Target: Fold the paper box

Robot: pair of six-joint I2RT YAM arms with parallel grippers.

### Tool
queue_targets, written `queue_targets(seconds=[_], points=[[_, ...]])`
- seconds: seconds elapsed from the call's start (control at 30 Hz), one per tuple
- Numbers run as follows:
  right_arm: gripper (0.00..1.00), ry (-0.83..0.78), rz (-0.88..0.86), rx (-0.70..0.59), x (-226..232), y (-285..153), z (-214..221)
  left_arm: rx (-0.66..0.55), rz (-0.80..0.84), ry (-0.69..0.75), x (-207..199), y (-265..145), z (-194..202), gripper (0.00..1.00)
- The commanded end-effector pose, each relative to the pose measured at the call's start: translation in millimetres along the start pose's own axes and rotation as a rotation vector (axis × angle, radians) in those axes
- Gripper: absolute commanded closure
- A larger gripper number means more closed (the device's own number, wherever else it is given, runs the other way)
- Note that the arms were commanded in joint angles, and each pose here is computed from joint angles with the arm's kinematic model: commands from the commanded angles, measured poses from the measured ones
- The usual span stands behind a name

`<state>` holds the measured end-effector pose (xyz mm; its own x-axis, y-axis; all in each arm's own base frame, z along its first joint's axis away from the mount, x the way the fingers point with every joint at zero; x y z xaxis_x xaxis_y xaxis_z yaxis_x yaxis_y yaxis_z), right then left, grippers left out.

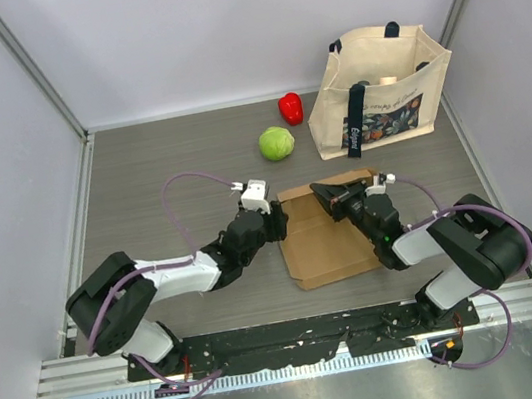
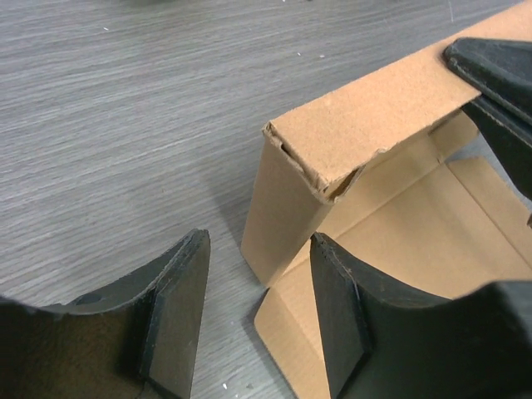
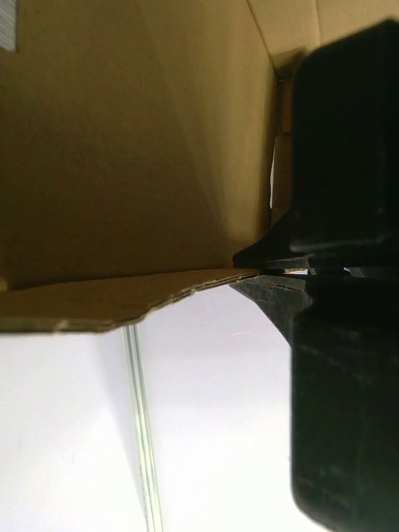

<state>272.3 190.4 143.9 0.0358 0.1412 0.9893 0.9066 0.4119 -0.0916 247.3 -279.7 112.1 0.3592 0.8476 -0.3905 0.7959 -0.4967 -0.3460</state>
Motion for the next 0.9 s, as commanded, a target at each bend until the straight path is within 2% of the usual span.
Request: queue_targets(seconds=[0.0, 0.3, 0.4, 0.53, 0.63, 0.73, 0.87], points=[[0.99, 0.042, 0.087, 0.020, -9.2, 2.8, 7.1, -0.170, -0.066, -0.069, -8.1, 13.2, -33.7, 0.47], [0.99, 0.082, 0.113, 0.019, -8.2, 4.2, 10.4, -0.230, -0.227, 0.009, -6.0, 24.0, -27.9, 0.72], [0.99, 0.104, 0.103, 0.022, -4.0, 5.7, 14.5, -0.228, -0.345, 0.061, -2.9, 26.5, -18.7, 0.81], [0.99, 0.139, 0.093, 0.018, 1.7, 4.1, 23.2, -0.236, -0.552, 0.161, 8.6, 29.8, -1.4, 1.00], [0.99, 0.139, 0.111, 0.004, 3.4, 1.7, 29.4, -0.255, -0.633, 0.182, 14.3, 27.7, 3.1, 1.00], [0.99, 0.129, 0.117, -0.009, 3.8, -1.1, 31.1, -0.280, -0.560, 0.148, 11.2, 25.9, 3.5, 1.00], [0.99, 0.120, 0.087, -0.021, 5.2, -3.2, 28.9, -0.253, -0.423, 0.181, 5.3, 23.7, 5.7, 1.00]])
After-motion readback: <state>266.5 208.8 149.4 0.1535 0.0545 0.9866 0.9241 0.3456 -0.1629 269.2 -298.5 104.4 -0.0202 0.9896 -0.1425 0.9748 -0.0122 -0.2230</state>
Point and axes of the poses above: each gripper's point midway between its finger pads, its own y axis out along the fingers, its own x axis along the line the jaws close on, z = x × y, the point moved 5 cm from there along -y, back along the fingers, and after that the axes turned 9 degrees about -y, right-handed, at the moved point
